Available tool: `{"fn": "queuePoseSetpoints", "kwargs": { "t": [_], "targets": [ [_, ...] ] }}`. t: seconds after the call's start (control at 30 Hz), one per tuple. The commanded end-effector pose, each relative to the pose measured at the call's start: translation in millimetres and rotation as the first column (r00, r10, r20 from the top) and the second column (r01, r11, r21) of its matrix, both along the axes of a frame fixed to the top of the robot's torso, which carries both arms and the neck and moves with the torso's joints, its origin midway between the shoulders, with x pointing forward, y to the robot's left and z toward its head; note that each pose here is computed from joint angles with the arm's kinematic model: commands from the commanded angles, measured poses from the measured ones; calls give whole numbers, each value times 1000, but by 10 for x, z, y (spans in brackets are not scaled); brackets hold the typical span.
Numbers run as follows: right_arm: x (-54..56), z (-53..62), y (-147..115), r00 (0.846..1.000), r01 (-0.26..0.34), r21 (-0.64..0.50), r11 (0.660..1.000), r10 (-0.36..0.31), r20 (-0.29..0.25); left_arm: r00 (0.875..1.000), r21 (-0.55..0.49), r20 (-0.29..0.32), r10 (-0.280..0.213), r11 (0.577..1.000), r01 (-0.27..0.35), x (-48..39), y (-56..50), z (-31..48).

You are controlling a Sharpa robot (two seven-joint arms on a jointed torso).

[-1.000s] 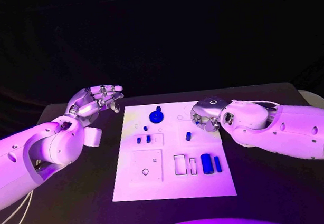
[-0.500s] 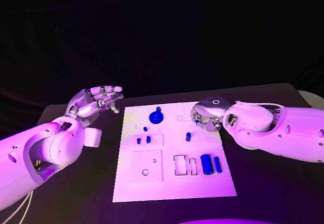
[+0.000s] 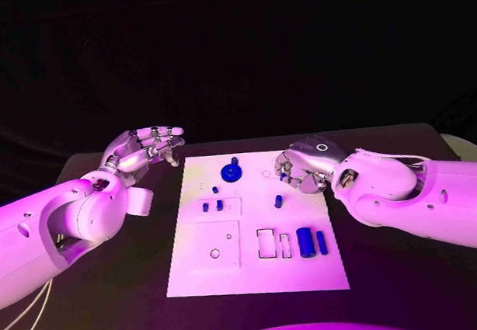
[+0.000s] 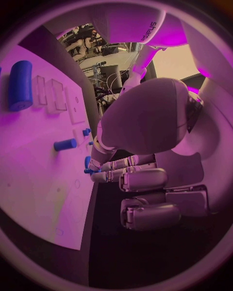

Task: Assemble the parts on the task board

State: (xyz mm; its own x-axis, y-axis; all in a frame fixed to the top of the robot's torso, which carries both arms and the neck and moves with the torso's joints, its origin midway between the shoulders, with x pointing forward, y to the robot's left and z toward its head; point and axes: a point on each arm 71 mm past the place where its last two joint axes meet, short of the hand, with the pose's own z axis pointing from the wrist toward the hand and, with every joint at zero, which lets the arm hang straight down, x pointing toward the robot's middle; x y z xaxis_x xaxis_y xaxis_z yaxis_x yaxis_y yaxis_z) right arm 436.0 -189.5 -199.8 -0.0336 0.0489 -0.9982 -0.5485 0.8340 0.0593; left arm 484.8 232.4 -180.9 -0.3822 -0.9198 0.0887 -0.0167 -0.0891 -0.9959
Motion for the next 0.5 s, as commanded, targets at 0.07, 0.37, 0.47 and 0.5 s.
{"fn": "queuePoseSetpoints", "kwargs": {
  "t": [0.07,0.37,0.47,0.5],
  "targets": [
    [-139,85,197,997,-68,86,994,66,26,1000,-14,0,-21,1000,21,-4,-54,0],
    [-318,83,647,983,-182,161,970,184,2,999,-22,-1,-37,999,37,-2,-144,-10],
    [-334,8,758,978,-200,166,966,207,-21,999,-23,0,-41,999,41,0,-168,-11],
    [-343,-32,798,976,-206,167,964,215,-33,999,-24,-1,-42,999,42,0,-177,-12]
  ]
}}
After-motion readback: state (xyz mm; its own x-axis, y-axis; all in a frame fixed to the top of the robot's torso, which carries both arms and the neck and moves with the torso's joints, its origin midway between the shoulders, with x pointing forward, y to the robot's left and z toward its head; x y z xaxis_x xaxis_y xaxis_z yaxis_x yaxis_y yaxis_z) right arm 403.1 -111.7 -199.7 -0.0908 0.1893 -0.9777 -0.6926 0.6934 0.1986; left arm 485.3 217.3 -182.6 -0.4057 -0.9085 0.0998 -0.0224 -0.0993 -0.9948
